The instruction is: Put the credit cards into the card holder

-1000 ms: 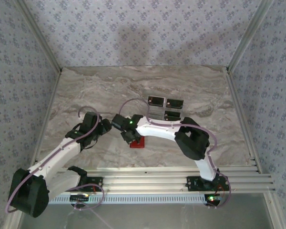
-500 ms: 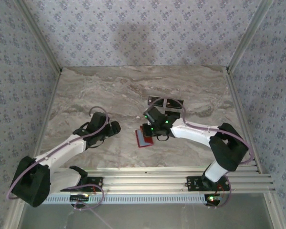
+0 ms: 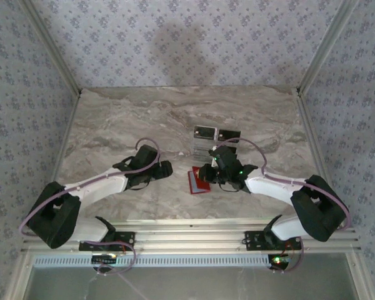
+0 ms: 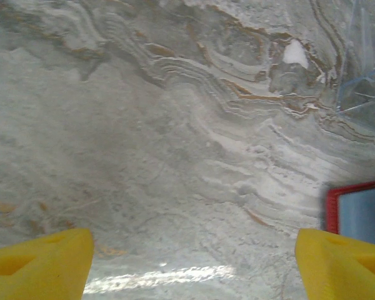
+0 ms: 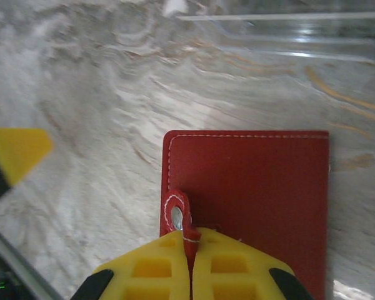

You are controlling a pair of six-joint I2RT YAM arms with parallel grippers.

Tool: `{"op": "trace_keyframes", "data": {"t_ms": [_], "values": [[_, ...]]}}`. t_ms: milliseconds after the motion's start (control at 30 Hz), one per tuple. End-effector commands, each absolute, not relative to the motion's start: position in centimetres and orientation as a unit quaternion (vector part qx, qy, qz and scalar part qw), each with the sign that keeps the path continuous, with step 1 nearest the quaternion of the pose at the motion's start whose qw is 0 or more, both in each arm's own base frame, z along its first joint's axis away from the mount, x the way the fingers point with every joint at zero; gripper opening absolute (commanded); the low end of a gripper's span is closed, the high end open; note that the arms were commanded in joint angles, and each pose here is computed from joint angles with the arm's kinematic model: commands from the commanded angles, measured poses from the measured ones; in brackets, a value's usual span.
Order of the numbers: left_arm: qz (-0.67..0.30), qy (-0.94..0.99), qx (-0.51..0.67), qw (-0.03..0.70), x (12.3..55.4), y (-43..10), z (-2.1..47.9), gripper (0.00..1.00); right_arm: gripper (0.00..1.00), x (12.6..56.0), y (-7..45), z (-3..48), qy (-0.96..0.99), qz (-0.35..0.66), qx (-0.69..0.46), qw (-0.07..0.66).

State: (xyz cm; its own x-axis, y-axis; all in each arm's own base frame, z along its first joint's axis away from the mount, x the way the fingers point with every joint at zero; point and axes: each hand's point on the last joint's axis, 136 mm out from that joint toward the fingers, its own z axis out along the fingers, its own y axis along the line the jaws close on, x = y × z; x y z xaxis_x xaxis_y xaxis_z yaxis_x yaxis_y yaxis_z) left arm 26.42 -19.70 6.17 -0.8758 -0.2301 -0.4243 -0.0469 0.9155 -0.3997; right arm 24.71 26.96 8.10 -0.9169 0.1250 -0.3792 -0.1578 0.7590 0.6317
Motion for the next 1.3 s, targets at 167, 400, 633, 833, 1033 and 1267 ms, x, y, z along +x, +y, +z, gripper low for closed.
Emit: {"op": "trace_keyframes", "data": {"t_ms": [167,400,633,833,1033,1267], "values": [[-0.213,0.946,-0.043,0.239,26.9,-22.5,6.8,0.82,0.0,25.4,28.5,13.1,0.867,0.442,0.012,0.229],[-0.239,0.938,-0.062,0.245,27.1,-23.1,6.8,0.78,0.0,25.6,27.9,14.2,0.859,0.449,0.027,0.243],[-0.243,0.937,-0.058,0.245,27.2,-23.7,7.1,0.78,0.0,25.5,26.5,11.2,0.867,0.437,0.058,0.231],[-0.233,0.942,-0.028,0.241,26.9,-24.8,7.1,0.78,0.0,25.4,25.2,9.8,0.872,0.426,0.075,0.229],[-0.197,0.951,0.021,0.239,26.4,-26.5,6.7,0.78,0.0,25.4,23.5,8.9,0.877,0.412,0.091,0.23],[-0.193,0.951,0.058,0.233,26.3,-29.5,6.4,0.78,0.14,25.2,22.6,9.0,0.879,0.403,0.097,0.234]]}}
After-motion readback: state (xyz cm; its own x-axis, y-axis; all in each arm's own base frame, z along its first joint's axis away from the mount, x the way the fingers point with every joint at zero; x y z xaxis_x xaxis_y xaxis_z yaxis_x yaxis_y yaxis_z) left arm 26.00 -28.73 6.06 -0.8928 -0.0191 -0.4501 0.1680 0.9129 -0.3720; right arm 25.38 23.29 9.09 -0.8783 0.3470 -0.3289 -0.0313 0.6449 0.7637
